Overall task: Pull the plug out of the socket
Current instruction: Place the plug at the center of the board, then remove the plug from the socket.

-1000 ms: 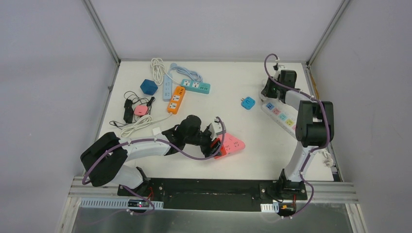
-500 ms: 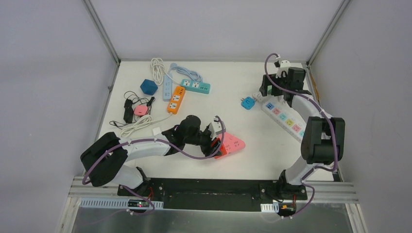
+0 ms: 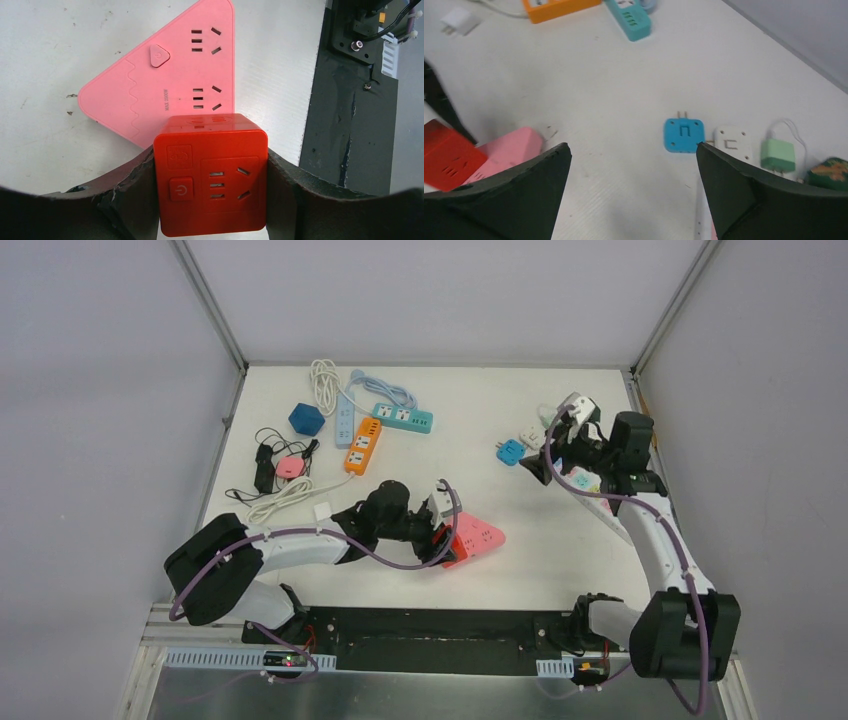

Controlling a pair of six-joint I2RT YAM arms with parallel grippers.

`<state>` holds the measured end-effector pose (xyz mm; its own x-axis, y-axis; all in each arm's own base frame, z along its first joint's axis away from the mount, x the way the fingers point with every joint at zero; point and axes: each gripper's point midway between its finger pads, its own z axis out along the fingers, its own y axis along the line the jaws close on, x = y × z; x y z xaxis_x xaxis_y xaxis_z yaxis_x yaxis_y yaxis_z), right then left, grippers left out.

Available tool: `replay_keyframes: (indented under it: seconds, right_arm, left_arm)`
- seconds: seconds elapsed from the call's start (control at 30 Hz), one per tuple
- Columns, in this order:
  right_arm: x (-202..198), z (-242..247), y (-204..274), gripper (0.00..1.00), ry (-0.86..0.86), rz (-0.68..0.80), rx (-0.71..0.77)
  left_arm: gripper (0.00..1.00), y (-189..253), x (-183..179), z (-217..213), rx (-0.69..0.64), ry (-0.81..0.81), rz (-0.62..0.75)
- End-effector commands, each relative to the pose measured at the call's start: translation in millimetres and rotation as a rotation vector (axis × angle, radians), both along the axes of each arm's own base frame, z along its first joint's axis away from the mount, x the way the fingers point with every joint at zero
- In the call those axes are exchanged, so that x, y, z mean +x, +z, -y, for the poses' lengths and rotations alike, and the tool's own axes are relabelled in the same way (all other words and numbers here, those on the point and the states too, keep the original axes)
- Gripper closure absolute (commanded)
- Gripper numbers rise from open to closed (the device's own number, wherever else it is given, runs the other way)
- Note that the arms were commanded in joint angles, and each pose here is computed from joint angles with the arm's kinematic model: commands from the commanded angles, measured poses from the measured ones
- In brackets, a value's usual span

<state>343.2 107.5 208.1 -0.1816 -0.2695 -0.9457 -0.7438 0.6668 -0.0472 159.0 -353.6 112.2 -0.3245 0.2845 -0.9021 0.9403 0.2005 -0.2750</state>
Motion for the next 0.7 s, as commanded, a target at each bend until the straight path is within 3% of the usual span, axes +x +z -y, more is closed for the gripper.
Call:
replay_keyframes:
  seconds: [0.0, 0.13, 0.2, 0.3, 0.67]
  right_arm:
    - [-57, -37, 13, 0.00, 0.322, 0.053, 0.091]
    - [-99, -54, 5, 0.00, 0.442, -0.034, 0.097]
    - [-104, -53, -11, 0.00, 0.473, 0.015, -0.028]
    - [-122, -59, -23, 0.00, 0.540, -0.016, -0.074]
    - [-154, -76, -33, 0.00, 0.697, -0.058, -0.070]
  left_arm:
    - [1.00, -10, -18, -6, 0.007, -0.011, -0.116]
    - [1.00, -4, -18, -2, -0.033, -0.010, -0.129]
    - [1.00, -2, -18, -1, -0.046, -0.008, -0.136]
    - [1.00, 0, -15, 0, -0.053, 0.012, -0.134]
    - [1.00, -3, -12, -9, -0.061, 0.083, -0.143]
